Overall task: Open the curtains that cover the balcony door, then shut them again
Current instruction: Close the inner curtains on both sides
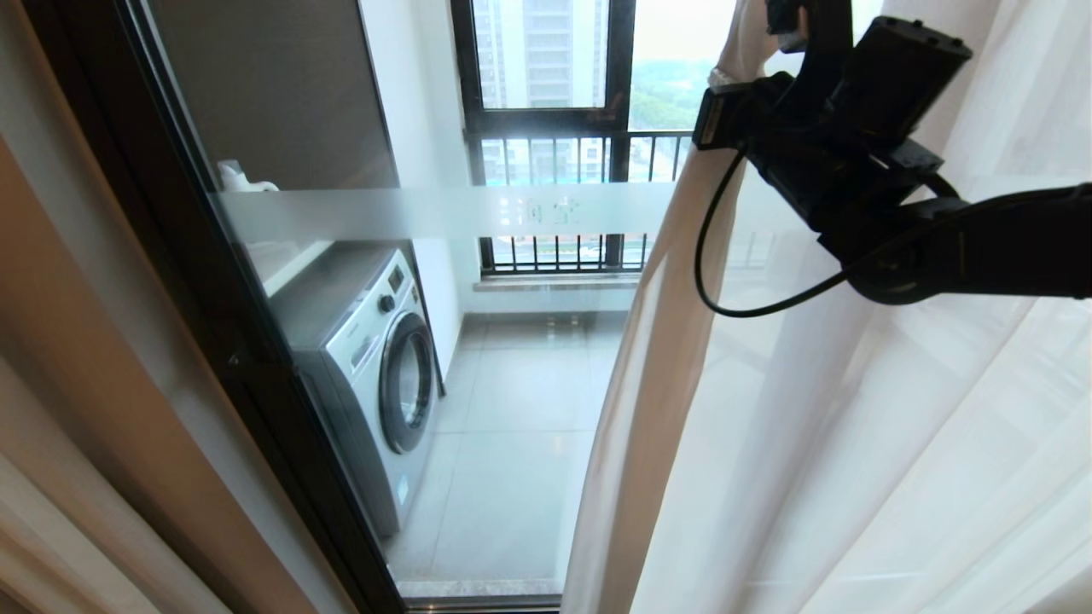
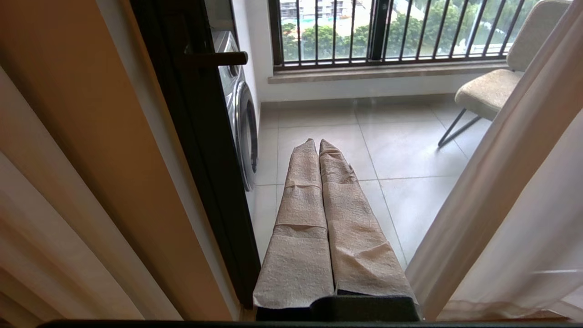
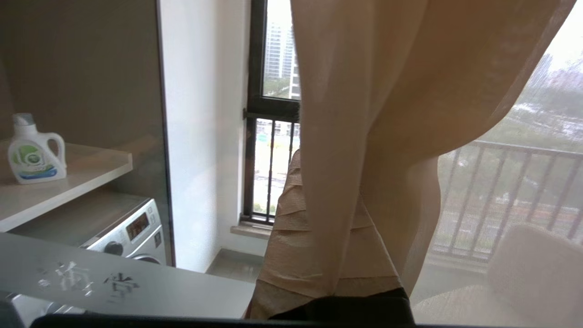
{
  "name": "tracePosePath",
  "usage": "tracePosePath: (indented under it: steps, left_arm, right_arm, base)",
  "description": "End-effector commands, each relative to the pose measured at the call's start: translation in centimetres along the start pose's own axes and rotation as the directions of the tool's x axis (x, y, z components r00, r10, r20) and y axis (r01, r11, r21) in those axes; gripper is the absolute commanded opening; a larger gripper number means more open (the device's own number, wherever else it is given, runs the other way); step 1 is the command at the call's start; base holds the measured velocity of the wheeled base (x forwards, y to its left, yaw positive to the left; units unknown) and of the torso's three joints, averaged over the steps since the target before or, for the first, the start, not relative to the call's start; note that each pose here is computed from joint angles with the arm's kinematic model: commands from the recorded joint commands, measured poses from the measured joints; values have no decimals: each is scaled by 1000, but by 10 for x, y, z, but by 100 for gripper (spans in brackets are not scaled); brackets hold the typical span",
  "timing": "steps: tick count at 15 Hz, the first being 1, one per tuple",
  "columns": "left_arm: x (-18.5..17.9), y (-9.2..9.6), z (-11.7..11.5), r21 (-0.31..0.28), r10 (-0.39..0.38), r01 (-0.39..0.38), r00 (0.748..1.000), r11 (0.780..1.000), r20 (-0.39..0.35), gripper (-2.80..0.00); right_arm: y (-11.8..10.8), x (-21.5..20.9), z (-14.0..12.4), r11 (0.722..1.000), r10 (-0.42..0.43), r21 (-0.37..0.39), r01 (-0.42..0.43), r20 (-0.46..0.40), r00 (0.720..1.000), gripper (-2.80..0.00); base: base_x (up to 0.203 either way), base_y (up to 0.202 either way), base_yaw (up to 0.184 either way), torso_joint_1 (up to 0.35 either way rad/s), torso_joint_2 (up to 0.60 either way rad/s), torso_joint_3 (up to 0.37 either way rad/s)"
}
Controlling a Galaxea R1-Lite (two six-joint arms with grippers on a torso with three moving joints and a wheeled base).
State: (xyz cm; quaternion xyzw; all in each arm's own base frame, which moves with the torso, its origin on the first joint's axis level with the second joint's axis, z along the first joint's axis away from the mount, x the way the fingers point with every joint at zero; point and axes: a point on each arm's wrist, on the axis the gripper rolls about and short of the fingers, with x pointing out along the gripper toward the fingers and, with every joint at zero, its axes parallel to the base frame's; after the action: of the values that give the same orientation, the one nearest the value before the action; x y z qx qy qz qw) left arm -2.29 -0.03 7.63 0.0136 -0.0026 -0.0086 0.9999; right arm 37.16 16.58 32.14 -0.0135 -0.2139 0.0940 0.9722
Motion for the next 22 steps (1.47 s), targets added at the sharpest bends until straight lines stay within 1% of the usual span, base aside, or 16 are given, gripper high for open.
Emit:
tracePosePath:
  steps: [1, 3, 6, 12, 13, 17, 22]
  left_arm:
    - [0, 0, 0, 0, 0, 0, 1000, 1000, 1, -280]
    - [0, 0, 0, 0, 0, 0, 1000, 1000, 1, -280]
    - [0, 0, 0, 0, 0, 0, 1000, 1000, 0, -280]
    - [0, 0, 0, 0, 0, 0, 1000, 1000, 0, -280]
    - [0, 0, 0, 0, 0, 0, 1000, 1000, 1, -280]
    - [0, 0, 0, 0, 0, 0, 1000, 1000, 1, -280]
    - [0, 0, 0, 0, 0, 0, 1000, 1000, 0, -280]
  right_arm:
    - [-25, 1, 10, 998, -59, -15, 59, 36, 998, -280]
    - [-44, 3, 10, 994, -101, -33, 102, 42, 994, -280]
    - [-61, 3, 12, 989, -137, -48, 139, 48, 989, -280]
    - [-73, 1, 17, 985, -162, -58, 165, 57, 985, -280]
    - [-74, 0, 19, 984, -163, -57, 167, 59, 985, 0]
    - [-76, -7, 28, 984, -167, -55, 171, 73, 983, 0]
    - [-79, -41, 41, 984, -164, -67, 166, 32, 986, 0]
  base:
    - [0, 0, 0, 0, 0, 0]
    - [0, 0, 0, 0, 0, 0]
    - [0, 0, 0, 0, 0, 0]
    - [0, 0, 0, 0, 0, 0]
    - [0, 0, 0, 0, 0, 0]
    - [0, 0, 0, 0, 0, 0]
    - [0, 0, 0, 0, 0, 0]
